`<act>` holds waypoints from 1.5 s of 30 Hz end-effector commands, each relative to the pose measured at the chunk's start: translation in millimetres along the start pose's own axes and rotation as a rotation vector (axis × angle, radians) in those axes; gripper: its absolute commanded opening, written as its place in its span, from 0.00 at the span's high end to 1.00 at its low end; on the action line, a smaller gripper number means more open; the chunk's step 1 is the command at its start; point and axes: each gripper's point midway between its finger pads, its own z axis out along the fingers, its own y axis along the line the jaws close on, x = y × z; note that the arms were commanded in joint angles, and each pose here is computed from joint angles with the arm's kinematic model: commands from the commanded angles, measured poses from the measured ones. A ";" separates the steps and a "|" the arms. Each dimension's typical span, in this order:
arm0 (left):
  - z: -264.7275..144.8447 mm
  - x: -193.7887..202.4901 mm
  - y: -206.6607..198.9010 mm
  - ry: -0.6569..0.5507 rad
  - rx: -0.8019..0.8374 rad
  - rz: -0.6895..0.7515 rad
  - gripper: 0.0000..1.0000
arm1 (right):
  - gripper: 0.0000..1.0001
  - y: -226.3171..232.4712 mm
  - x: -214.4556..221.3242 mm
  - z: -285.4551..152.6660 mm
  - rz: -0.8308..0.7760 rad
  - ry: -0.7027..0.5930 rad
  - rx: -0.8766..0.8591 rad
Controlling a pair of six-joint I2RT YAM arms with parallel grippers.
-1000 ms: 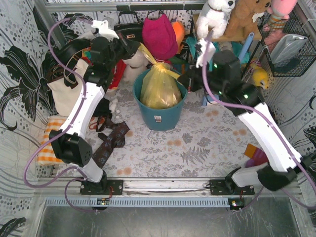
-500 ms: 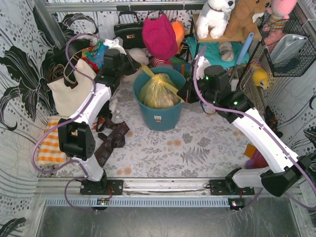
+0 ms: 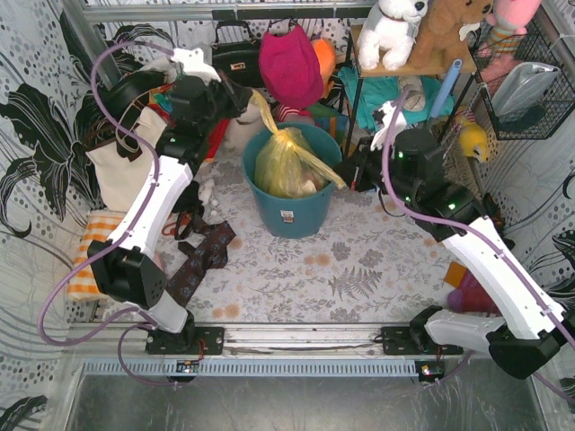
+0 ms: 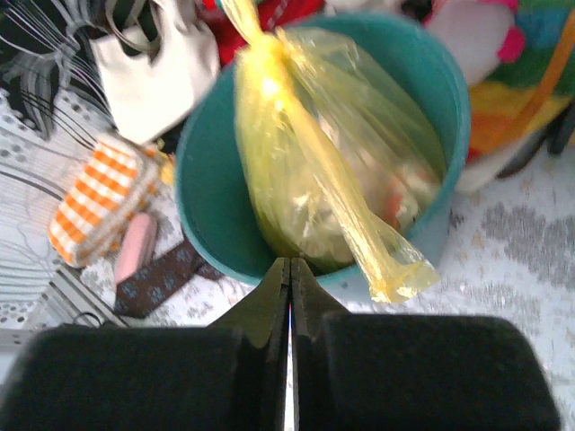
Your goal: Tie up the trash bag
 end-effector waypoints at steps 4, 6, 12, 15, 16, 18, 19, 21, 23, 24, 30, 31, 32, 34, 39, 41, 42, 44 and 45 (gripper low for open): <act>10.8 60.8 37.8 0.108 -0.071 -0.019 0.73 | 1.00 -19.2 28.9 5.3 0.043 0.046 0.068; 5.5 53.4 38.1 0.082 -0.082 -0.006 0.54 | 1.00 -23.9 26.5 4.1 0.026 0.042 0.095; -16.9 22.6 37.0 -0.008 -0.130 0.065 0.35 | 0.79 -55.3 19.6 4.3 -0.052 0.025 0.249; -36.0 7.8 52.7 -0.091 -0.221 0.103 0.29 | 0.58 -80.8 10.5 4.4 -0.084 0.006 0.340; -45.8 1.1 57.8 -0.126 -0.255 0.113 0.27 | 0.52 -90.8 7.8 5.0 -0.089 0.001 0.365; -59.4 -3.2 68.9 -0.169 -0.314 0.129 0.11 | 0.40 -111.5 5.0 7.4 -0.098 -0.003 0.406; -65.4 -1.4 74.6 -0.177 -0.339 0.133 0.05 | 0.34 -124.6 5.4 8.8 -0.105 -0.001 0.433; -77.9 5.8 87.9 -0.188 -0.392 0.136 0.02 | 0.24 -156.5 9.3 9.9 -0.097 0.008 0.499; -92.0 17.3 105.7 -0.204 -0.460 0.129 0.02 | 0.12 -188.9 19.2 9.6 -0.070 0.024 0.558; -99.8 25.4 116.4 -0.212 -0.495 0.129 0.02 | 0.04 -205.8 25.2 7.7 -0.065 0.028 0.596; -144.0 76.8 183.4 -0.282 -0.719 0.138 0.02 | 0.03 -301.8 63.6 -25.1 -0.089 -0.073 0.893; -151.6 87.3 197.1 -0.288 -0.768 0.146 0.02 | 0.03 -314.9 73.0 -32.0 -0.092 -0.093 0.931; -156.8 96.6 206.7 -0.293 -0.800 0.145 0.02 | 0.03 -328.1 80.4 -39.7 -0.096 -0.112 0.974; -167.4 116.0 225.7 -0.297 -0.854 0.174 0.02 | 0.03 -354.1 110.1 -54.8 -0.100 -0.103 1.061; -171.7 159.2 247.5 -0.243 -0.833 0.266 0.02 | 0.03 -384.7 152.3 -61.3 -0.111 -0.143 1.098; -164.3 162.9 246.3 -0.236 -0.788 0.304 0.02 | 0.03 -388.3 161.0 -55.9 -0.146 -0.147 1.076; -159.2 168.9 244.0 -0.194 -0.758 0.324 0.00 | 0.03 -388.8 166.1 -49.3 -0.144 -0.139 1.046; -153.5 165.7 234.6 -0.214 -0.684 0.373 0.00 | 0.03 -384.5 170.3 -37.9 -0.147 -0.148 0.977; -150.4 160.7 226.9 -0.247 -0.636 0.372 0.00 | 0.03 -380.7 169.6 -33.5 -0.165 -0.164 0.939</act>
